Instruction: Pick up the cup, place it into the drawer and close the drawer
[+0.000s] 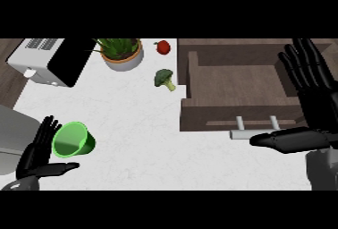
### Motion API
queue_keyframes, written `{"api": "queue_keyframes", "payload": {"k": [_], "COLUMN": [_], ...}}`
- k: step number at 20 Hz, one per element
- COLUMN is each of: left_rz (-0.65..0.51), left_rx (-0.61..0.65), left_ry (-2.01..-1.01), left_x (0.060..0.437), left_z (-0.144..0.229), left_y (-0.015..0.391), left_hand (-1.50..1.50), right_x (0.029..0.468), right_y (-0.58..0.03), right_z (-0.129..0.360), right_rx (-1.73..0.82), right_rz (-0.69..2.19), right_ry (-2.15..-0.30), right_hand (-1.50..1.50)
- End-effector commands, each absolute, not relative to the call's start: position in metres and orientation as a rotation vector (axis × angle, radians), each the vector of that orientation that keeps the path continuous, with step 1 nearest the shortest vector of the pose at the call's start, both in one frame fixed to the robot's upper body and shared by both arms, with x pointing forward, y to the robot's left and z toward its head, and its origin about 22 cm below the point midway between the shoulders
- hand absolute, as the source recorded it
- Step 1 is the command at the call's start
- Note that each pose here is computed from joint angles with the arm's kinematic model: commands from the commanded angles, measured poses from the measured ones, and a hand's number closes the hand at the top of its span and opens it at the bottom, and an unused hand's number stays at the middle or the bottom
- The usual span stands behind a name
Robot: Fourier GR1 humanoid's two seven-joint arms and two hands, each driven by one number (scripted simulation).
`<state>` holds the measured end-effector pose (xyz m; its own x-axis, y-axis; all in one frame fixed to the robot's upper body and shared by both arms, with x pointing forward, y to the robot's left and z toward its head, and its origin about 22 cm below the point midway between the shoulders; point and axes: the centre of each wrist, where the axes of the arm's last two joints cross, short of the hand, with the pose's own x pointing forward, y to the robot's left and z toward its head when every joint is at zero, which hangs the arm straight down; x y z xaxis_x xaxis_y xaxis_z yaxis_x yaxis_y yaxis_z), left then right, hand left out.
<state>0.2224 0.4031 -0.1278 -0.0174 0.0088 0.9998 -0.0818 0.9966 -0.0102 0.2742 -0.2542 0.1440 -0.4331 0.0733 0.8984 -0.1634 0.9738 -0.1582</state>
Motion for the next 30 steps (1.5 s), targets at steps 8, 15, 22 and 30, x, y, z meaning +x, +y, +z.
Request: {"api": "queue_keyframes", "payload": {"k": [8, 15, 22, 30], "left_rz": [0.084, 0.063, 0.105, 0.027], "left_rx": [-0.008, -0.054, -0.224, 0.058], "left_ry": [-1.688, -1.699, -1.699, -1.911], "left_x": [0.228, 0.239, 0.236, 0.252], "left_z": [-0.136, -0.141, -0.147, -0.139], "left_y": [0.391, 0.366, 0.357, 0.346], "left_hand": [-1.50, -1.50, -1.50, 1.50], "right_x": [0.268, 0.281, 0.271, 0.274], "right_y": [-0.256, -0.251, -0.260, -0.266], "right_z": [0.144, 0.146, 0.156, 0.151], "right_rx": [0.094, 0.071, 0.078, 0.028], "right_rz": [0.297, 0.280, 0.279, 0.266], "right_ry": [-2.008, -1.998, -1.977, -1.999], "right_hand": [-1.50, -1.50, -1.50, -1.50]}}
